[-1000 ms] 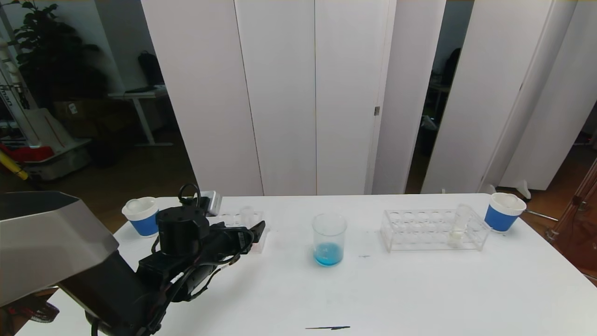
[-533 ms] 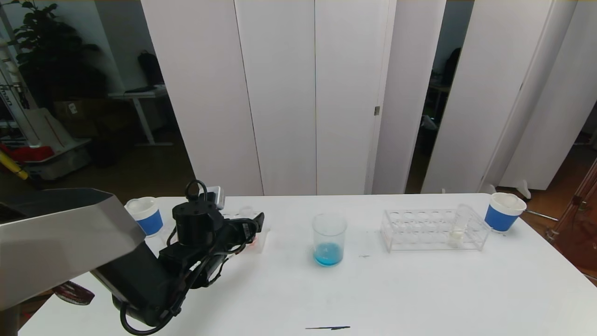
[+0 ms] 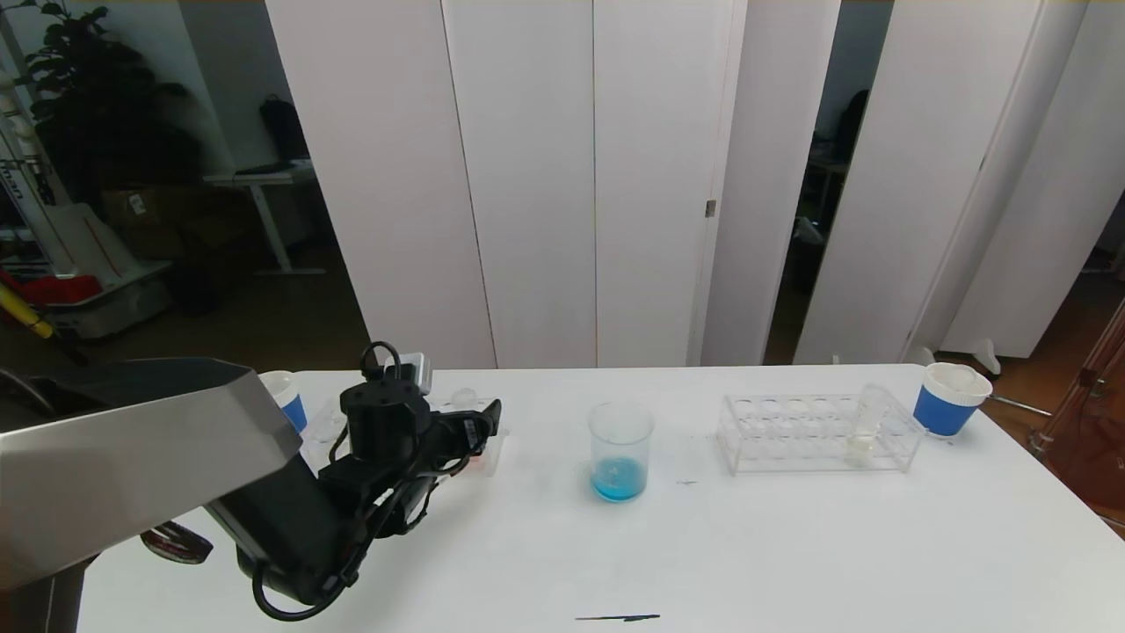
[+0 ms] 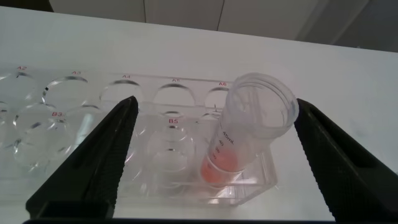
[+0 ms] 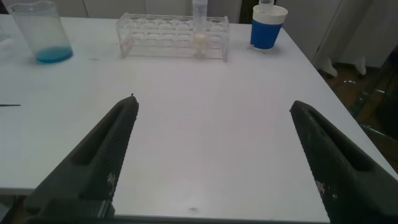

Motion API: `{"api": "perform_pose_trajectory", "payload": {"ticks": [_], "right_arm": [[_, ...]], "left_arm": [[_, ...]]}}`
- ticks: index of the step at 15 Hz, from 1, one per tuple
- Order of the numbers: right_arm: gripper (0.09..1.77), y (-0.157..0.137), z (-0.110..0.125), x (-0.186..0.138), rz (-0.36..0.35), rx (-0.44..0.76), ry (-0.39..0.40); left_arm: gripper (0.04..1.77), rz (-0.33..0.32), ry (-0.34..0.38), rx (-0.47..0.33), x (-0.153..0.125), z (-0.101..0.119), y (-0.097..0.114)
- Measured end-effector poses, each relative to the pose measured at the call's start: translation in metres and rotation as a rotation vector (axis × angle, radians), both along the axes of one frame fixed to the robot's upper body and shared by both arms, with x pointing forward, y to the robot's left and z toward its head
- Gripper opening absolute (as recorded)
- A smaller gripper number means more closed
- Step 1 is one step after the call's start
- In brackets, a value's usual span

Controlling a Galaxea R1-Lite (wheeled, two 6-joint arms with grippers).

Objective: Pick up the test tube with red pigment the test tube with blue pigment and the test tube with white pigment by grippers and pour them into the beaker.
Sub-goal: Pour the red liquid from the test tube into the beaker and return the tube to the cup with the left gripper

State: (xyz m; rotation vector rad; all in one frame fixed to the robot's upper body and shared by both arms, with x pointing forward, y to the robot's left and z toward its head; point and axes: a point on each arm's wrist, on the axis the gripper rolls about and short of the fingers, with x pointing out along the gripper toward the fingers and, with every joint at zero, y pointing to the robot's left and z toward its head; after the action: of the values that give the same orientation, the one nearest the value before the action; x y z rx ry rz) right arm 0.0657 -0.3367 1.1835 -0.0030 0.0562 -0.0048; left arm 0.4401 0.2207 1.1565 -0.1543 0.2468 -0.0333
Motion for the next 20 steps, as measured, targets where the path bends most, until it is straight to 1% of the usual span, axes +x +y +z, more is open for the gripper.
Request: {"api": "perform_pose_trajectory", "payload": {"ticks": [3,4,5,6,7,8,9,10,11,13,20], "right_arm": [[1.75,0.000,0.000,0.000,0.000,0.000,0.000],[1.75,0.000,0.000,0.000,0.000,0.000,0.000],[1.75,0.000,0.000,0.000,0.000,0.000,0.000],[1.75,0.000,0.000,0.000,0.000,0.000,0.000],[1.75,0.000,0.000,0.000,0.000,0.000,0.000],[1.75,0.000,0.000,0.000,-0.001,0.000,0.000],[1.75,0.000,0.000,0.000,0.001,0.000,0.000],[1.75,0.000,0.000,0.000,-0.001,0.000,0.000],[1.75,0.000,0.000,0.000,0.000,0.000,0.000],[1.75,0.000,0.000,0.000,0.000,0.000,0.000],[1.75,0.000,0.000,0.000,0.000,0.000,0.000]], "left_arm": [[1.75,0.017,-0.003,0.005,0.006,-0.003,0.000],[1.72,0.026,-0.007,0.006,0.008,-0.004,0.000],[1.55,0.032,-0.009,0.007,0.009,-0.004,0.000],[1.22,0.033,-0.013,0.008,0.010,-0.004,0.000],[0.78,0.025,-0.016,0.007,0.011,-0.004,-0.001],[0.49,0.025,-0.015,0.008,0.011,-0.004,-0.001],[0.47,0.026,-0.015,0.009,0.012,-0.004,-0.001],[0.75,0.030,-0.015,0.007,0.012,-0.004,0.000],[0.74,0.032,-0.016,0.007,0.012,-0.004,0.000],[0.60,0.030,-0.017,0.007,0.012,-0.004,0.000],[0.60,0.027,-0.024,0.014,0.010,0.000,-0.001]]}}
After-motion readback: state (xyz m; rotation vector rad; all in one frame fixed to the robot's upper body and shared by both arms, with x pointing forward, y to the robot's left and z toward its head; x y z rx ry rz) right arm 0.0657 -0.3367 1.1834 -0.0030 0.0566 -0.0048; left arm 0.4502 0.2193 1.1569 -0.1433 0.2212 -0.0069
